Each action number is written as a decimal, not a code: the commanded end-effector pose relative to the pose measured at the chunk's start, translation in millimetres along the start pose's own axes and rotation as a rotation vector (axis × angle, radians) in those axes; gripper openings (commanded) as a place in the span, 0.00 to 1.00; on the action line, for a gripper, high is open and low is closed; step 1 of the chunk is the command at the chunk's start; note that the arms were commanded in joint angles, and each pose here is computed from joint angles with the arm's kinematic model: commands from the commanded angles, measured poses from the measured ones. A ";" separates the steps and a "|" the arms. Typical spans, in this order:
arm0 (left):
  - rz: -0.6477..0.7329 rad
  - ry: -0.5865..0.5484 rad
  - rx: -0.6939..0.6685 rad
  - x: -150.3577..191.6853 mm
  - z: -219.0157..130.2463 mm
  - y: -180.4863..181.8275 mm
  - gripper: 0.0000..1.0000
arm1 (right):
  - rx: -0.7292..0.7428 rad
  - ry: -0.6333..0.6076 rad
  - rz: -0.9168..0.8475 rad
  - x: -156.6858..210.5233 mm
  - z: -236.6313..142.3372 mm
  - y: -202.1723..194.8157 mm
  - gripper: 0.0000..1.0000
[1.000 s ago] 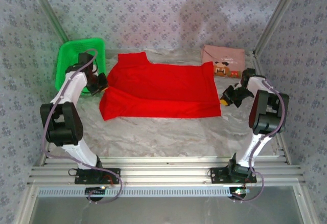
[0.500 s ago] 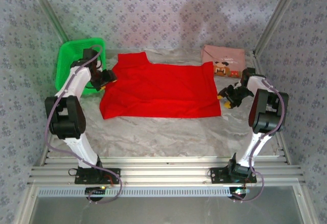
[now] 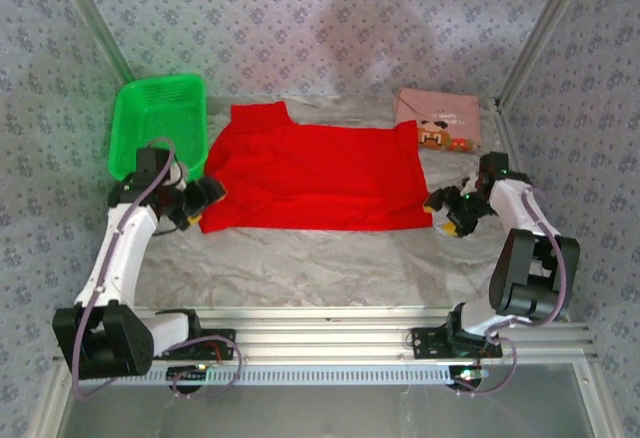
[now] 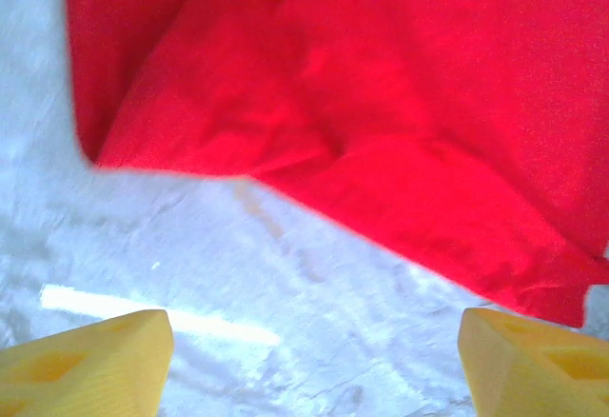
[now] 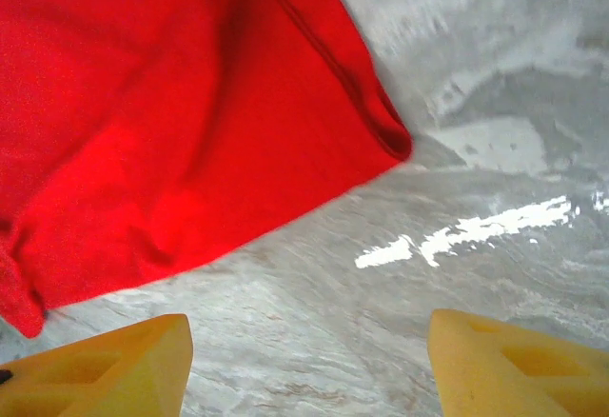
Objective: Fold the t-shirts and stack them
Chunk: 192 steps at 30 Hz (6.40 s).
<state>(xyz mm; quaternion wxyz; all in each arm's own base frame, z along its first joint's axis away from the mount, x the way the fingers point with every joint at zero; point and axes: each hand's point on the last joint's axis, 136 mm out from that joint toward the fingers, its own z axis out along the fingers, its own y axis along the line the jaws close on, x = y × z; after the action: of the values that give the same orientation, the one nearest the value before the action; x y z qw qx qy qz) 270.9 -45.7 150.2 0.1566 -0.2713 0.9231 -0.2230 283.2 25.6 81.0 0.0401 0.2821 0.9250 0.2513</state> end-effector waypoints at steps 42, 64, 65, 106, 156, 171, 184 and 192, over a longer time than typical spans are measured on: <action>-0.012 0.026 -0.177 -61.8 78.3 83.7 0.05 | 0.196 0.018 -0.016 -22.2 44.7 -22.6 0.00; -0.031 0.002 -0.208 -22.3 28.7 67.0 0.55 | 0.210 -0.067 0.012 28.7 -9.1 -46.4 0.48; -0.004 -0.017 -0.191 -21.1 19.7 53.5 0.59 | 0.187 -0.089 -0.014 27.6 -17.0 -38.7 0.54; -0.340 0.191 0.013 75.9 115.2 -3.5 0.49 | -0.375 -0.094 -0.518 122.5 -59.6 129.3 1.00; 0.113 0.325 -0.024 24.9 179.2 -92.5 0.03 | -0.346 -0.040 -0.539 133.7 -31.9 130.9 1.00; 0.198 0.345 0.029 17.5 188.0 -116.2 0.09 | -0.349 -0.046 -0.532 134.3 -24.9 131.4 1.00; 0.249 0.236 0.177 -5.7 141.6 -170.8 0.66 | -0.310 -0.072 -0.543 126.3 -27.8 133.5 1.00; 0.197 -0.033 0.274 -46.3 15.6 -176.5 0.84 | -0.192 -0.177 -0.479 85.9 -52.7 117.2 1.00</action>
<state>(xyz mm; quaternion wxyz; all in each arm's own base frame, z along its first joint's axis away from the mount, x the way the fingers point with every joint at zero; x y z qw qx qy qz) 406.0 -183.7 201.5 0.1988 -0.1352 0.9115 -0.3338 252.4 155.1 188.8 0.2000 0.0534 0.9189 0.3357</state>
